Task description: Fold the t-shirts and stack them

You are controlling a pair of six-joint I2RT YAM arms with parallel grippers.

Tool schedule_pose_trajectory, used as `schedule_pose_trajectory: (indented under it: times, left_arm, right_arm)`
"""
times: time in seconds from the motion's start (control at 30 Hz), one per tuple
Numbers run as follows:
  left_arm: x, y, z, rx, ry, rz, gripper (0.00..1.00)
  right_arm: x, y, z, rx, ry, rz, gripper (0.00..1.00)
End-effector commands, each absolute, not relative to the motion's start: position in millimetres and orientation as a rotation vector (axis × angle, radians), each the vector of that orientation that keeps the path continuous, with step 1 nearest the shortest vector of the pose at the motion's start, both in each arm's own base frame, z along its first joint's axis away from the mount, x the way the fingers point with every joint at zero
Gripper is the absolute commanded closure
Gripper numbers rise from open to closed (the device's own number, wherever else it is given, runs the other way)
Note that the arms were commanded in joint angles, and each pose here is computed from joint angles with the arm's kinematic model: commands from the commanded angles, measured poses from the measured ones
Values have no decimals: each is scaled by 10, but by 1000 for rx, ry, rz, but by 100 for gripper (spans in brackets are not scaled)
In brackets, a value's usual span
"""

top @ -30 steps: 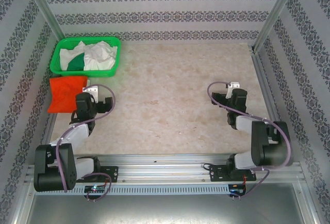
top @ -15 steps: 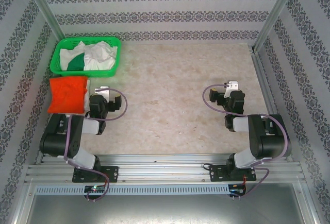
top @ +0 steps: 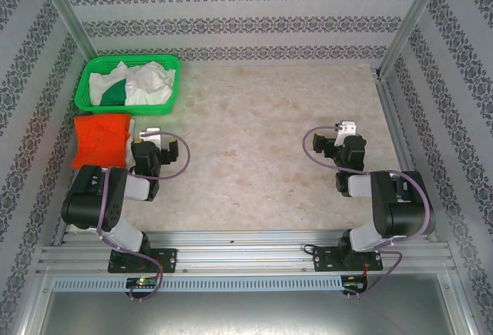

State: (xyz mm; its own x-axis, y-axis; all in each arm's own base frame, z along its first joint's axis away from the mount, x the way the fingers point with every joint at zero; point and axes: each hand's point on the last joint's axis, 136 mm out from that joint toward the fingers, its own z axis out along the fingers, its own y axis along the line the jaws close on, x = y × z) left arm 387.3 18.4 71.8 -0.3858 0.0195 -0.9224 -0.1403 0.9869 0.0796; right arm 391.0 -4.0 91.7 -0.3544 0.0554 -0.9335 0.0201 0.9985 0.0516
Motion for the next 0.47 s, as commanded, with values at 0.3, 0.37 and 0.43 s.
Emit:
schedule_pose_trajectory:
  times: [0.3, 0.37, 0.43]
  left_arm:
    - [3988, 124, 888, -56, 1910, 116, 0]
    - [3983, 124, 884, -55, 1910, 117, 0]
    - [3981, 124, 886, -54, 1908, 117, 0]
  right_arm:
    - [3971, -14, 1053, 43, 1884, 46, 2]
    - [3966, -13, 1053, 42, 1883, 47, 2]
    - [3957, -15, 1054, 42, 1879, 46, 2]
